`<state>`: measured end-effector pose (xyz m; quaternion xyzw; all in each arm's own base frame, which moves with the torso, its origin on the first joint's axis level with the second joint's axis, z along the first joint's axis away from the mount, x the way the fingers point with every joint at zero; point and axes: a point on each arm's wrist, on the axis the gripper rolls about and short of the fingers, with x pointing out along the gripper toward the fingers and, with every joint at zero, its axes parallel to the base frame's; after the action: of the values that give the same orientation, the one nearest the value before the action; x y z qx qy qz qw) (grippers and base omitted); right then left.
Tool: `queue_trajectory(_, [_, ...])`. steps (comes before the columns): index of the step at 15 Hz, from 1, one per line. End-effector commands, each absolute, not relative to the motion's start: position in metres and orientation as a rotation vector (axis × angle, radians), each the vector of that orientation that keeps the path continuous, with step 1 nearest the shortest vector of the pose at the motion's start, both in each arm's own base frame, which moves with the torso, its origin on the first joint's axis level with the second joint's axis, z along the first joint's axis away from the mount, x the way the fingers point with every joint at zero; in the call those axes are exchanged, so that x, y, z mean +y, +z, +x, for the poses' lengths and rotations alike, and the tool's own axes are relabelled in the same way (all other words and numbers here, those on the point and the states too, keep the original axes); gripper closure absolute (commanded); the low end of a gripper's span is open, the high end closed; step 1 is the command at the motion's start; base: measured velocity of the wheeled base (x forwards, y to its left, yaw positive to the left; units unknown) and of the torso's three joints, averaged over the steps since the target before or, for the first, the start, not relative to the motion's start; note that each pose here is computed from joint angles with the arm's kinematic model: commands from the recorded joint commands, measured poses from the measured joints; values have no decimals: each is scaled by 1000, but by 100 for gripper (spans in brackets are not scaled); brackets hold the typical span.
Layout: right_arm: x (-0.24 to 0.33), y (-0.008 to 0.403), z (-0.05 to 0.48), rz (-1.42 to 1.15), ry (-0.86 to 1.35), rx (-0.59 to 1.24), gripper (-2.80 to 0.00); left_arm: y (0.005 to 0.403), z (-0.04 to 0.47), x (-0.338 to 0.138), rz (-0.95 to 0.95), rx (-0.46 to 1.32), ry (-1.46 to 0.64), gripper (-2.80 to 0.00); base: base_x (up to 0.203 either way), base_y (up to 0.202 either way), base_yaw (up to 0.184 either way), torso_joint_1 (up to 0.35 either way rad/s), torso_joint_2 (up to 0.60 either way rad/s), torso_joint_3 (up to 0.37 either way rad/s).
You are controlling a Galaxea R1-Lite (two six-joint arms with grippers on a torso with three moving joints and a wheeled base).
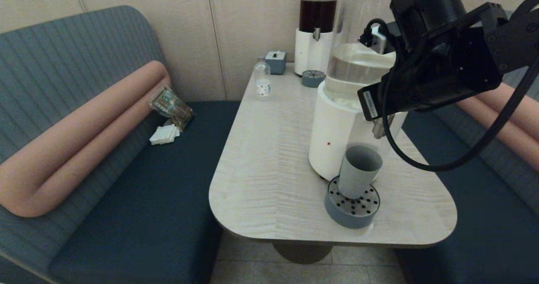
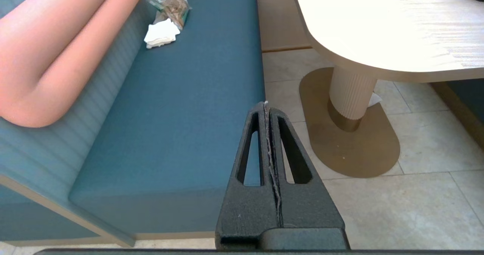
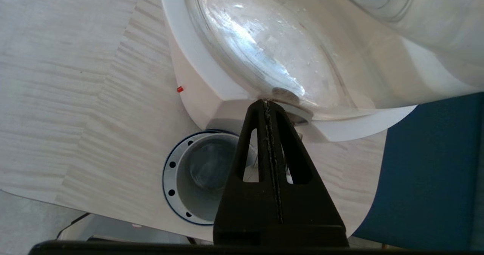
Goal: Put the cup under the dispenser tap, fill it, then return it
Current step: Turn off the faucet, then place the cup next to the water dispenser
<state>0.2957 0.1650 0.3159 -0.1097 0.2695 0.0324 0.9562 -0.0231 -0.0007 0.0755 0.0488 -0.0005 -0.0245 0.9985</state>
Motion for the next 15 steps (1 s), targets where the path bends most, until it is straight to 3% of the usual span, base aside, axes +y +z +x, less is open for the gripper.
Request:
queue_trajectory(1, [165,319,295,-212,73,529,0,75,-23,-1,98,-1,-49,0,0,0,0,0,0,0])
queue_trajectory(8, [152,376,235,-108,243,345,0,75,-23,-1,98,-1,-49,0,0,0,0,0,0,0])
queue_trajectory(15, [42,406,114,-19,5,159,0,75,-23,-1,98,-1,-49,0,0,0,0,0,0,0])
